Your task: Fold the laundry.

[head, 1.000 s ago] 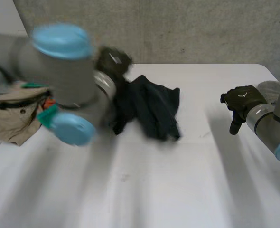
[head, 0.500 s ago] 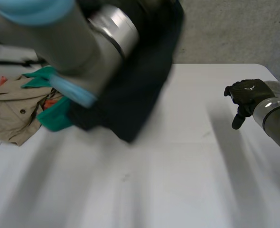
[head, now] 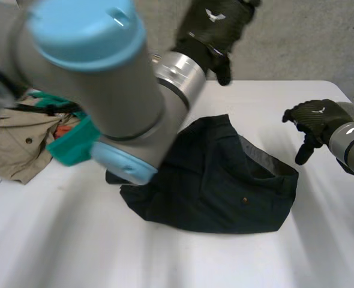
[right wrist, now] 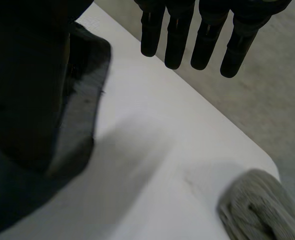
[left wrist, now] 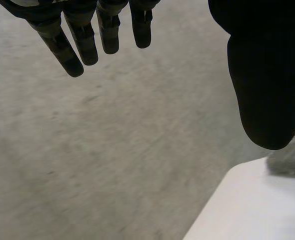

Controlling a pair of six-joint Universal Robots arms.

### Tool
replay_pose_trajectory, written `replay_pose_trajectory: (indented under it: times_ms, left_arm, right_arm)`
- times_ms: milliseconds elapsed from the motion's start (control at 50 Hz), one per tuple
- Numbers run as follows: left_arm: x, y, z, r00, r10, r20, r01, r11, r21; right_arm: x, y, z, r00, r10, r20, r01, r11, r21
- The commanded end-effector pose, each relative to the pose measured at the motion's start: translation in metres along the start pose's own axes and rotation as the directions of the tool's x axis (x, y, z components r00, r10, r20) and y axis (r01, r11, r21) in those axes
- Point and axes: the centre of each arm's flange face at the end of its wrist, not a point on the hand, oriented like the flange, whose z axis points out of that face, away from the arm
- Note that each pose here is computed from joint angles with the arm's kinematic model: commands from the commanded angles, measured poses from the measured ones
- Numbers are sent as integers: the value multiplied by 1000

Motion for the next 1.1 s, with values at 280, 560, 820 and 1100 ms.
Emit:
replay_pose_trajectory:
  times_ms: [280,560,820,1100]
  left_arm:
    - [1,77,-160,1000,23,-20,-30,776,-631]
    - [30,123,-173,976,-210,-65,81,618,-782]
    - [15,170,-93,1000,-6,-27,-15,696,-718]
    - [27,193,-41,965,236,-116,-257,753,-606]
  right_arm:
    - [-67,-6,-88,749,-379,543,333,925,185]
    - [-68,33,-61,578,-490,653,500,845,190]
    - [-48,61,26,709,-604,364,544,797,263]
    - [-49,75,75,832,-523,187,495,851,176]
